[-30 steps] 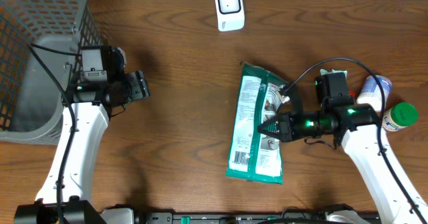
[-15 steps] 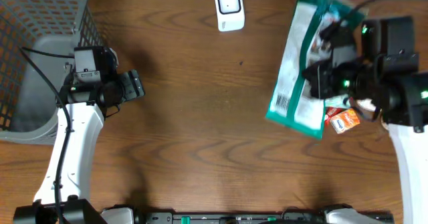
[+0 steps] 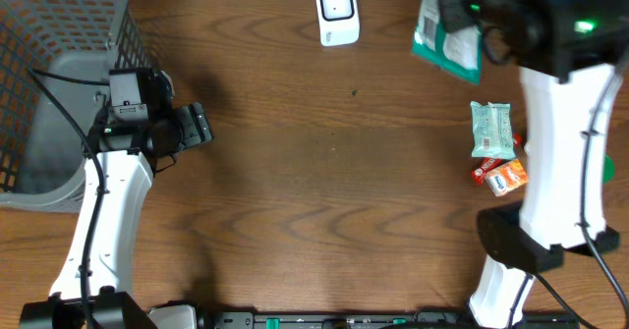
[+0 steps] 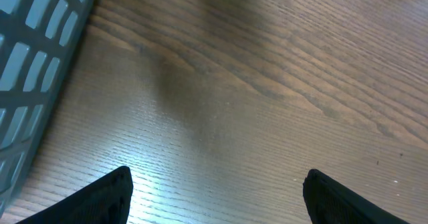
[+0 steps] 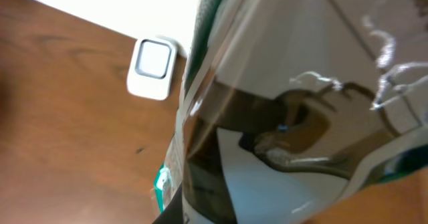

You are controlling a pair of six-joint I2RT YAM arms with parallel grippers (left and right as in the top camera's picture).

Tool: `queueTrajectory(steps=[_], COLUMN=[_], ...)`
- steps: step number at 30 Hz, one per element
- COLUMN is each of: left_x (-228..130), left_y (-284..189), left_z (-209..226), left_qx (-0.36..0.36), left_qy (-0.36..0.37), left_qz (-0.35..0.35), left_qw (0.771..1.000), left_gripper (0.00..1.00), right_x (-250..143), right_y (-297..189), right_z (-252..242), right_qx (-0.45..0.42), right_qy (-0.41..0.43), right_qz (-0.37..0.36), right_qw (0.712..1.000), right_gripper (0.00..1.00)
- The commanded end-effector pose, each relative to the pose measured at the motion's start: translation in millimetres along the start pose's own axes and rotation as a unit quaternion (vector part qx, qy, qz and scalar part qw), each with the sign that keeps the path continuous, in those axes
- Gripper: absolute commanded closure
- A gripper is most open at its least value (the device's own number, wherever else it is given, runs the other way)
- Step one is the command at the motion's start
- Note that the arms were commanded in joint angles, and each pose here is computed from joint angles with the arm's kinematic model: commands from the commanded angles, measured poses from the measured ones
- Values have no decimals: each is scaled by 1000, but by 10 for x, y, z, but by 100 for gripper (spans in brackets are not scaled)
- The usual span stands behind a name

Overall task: Scan the item barcode
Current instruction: 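Lift the glove packet up to the scanner with the right gripper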

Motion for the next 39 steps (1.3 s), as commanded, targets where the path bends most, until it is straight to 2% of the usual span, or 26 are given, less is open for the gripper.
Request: queueTrajectory(steps=[1, 2, 8, 13, 18, 27, 30, 33, 39], left_x=[-14, -14, -14, -14, -14, -14, -14, -14, -14], left_y=[13, 13, 13, 13, 13, 13, 13, 13, 13], left_z=[26, 26, 26, 26, 26, 26, 26, 26, 26], left_qx=[4, 5, 5, 5, 4, 5, 4, 5, 4], left_qy=[-4, -4, -4, -4, -4, -4, -4, -4, -4], left_qz=[2, 2, 2, 2, 2, 2, 2, 2, 2], left_qw=[1000, 1000, 1000, 1000, 1000, 1000, 1000, 1000, 1000], left_gripper=[17, 17, 17, 16, 16, 16, 16, 16, 16], right_x=[187, 270, 445, 521, 471, 311, 220, 13, -90], right_y=[233, 355, 901, 1554, 2222, 3117, 3311, 3509, 3583], right_z=[59, 197, 518, 848, 1116, 1468, 1576, 1692, 2036], right_qx=[-105, -116, -191, -234, -243, -272, -266, -258, -202], right_qy=[-93, -131, -232, -272, -278, -259, -278, -322, -335], right_qz=[4, 1, 14, 8, -13, -75, -81, -55, -61], right_qw=[990, 985, 954, 933, 929, 924, 919, 909, 918], right_gripper=[99, 99, 99, 99, 99, 99, 99, 99, 99])
Point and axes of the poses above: each gripper's point midway between its finger pads, its own y axis out along the fingers, its own z axis along the line the jaws close on, x = y × z, the point moved 1 cm from there along -y, back along the fingers, and after that the axes turned 7 degrees about -y, right-handed, at the moved point
